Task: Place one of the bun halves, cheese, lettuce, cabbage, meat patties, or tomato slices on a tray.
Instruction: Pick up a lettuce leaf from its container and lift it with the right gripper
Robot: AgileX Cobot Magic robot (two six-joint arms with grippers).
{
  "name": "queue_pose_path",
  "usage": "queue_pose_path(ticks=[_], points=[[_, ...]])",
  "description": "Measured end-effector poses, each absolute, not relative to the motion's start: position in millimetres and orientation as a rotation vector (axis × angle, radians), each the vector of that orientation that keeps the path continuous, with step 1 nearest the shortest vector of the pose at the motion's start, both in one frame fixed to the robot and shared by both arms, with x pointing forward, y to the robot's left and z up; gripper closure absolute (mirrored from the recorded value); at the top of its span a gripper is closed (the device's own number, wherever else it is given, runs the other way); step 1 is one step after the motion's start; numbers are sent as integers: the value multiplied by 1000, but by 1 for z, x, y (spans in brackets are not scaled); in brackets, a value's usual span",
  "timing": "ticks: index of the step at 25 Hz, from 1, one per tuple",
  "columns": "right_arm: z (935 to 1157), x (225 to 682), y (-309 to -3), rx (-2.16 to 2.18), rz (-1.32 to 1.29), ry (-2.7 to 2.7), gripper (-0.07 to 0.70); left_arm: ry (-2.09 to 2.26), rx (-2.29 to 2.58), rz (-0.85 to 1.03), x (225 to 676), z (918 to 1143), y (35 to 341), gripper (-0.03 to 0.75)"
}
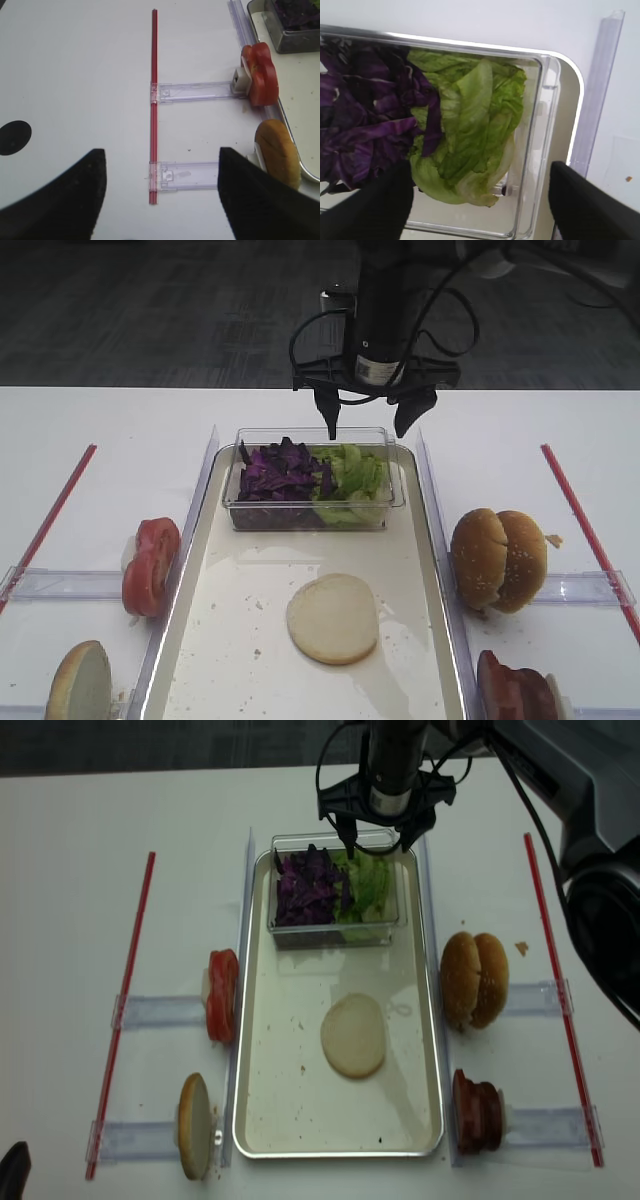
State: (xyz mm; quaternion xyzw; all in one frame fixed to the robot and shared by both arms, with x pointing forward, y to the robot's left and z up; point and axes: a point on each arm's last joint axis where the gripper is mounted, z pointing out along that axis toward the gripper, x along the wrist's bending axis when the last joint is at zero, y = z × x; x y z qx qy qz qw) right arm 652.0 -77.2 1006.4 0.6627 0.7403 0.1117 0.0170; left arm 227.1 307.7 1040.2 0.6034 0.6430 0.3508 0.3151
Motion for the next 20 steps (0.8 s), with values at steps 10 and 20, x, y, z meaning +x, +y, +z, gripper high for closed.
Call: queue_pose_path(ticks=[10,20], points=[[989,651,-65,2017,261,2291,53,1694,1590,924,227,1040,308,277],[974,653,-62,2023,220,2303,53,1694,1590,924,227,1040,308,277]])
